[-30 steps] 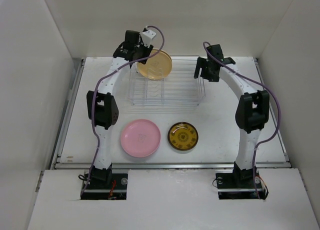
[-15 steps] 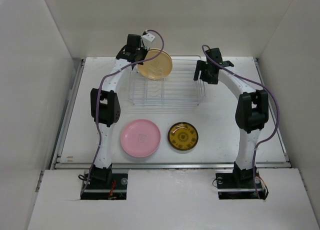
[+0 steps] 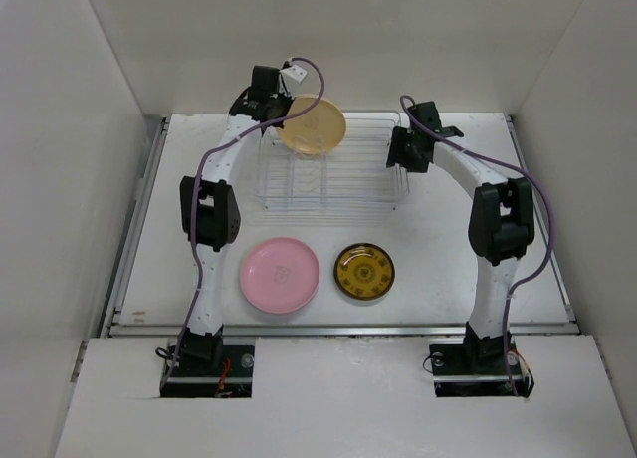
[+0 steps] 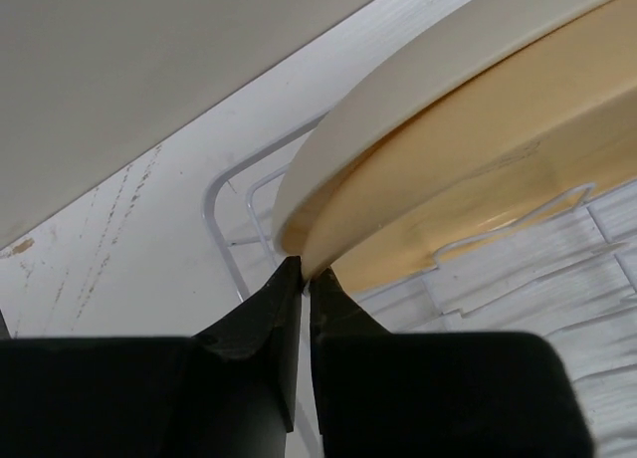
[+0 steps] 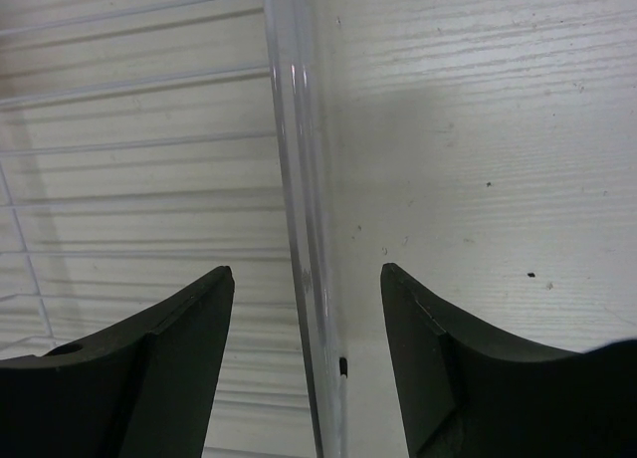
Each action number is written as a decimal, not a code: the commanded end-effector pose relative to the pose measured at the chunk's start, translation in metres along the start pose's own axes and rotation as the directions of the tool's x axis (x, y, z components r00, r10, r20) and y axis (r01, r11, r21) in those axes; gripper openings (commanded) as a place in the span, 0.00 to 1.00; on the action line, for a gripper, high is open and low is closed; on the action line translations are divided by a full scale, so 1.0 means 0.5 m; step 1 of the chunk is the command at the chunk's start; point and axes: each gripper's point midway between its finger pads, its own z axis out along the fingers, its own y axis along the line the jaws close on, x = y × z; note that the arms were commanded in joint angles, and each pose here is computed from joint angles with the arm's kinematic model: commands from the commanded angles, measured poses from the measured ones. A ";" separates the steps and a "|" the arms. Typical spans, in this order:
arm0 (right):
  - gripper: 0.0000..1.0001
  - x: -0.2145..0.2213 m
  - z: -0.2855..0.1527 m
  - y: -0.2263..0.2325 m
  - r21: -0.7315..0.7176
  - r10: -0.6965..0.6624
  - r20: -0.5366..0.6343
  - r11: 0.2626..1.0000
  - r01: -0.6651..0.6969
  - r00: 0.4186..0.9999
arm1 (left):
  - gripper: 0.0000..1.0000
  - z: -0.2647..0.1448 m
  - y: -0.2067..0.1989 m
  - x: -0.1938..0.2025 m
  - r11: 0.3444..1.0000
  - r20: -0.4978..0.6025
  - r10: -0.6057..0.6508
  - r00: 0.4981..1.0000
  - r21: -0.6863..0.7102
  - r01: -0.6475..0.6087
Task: Unload the plates from the dish rack
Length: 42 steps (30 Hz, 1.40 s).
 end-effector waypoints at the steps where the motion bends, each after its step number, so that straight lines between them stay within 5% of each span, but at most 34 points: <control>1: 0.67 -0.052 -0.046 0.033 -0.061 0.010 0.091 0.998 -0.004 0.996 | 0.00 -0.134 0.042 -0.153 0.999 0.183 -0.053 0.982 0.003 0.053; 19: 0.67 -0.045 -0.051 0.029 -0.061 -0.009 0.091 0.998 0.014 0.996 | 0.00 -0.240 0.043 -0.192 0.987 0.223 -0.155 0.962 0.067 0.143; 28: 0.67 -0.067 -0.091 0.043 -0.094 -0.024 0.128 0.995 0.037 0.991 | 0.00 -0.390 0.066 -0.190 0.963 0.213 -0.242 0.947 0.173 0.207; 35: 0.71 -0.119 -0.159 0.067 -0.137 -0.047 0.218 0.987 0.079 0.975 | 0.00 -0.501 0.017 -0.026 0.944 -0.016 -0.017 1.000 0.330 0.021; 42: 0.79 -0.202 -0.227 0.161 -0.245 -0.132 0.360 0.942 0.230 0.924 | 0.00 -0.644 -0.110 0.159 0.764 -0.224 0.266 0.938 0.642 -0.063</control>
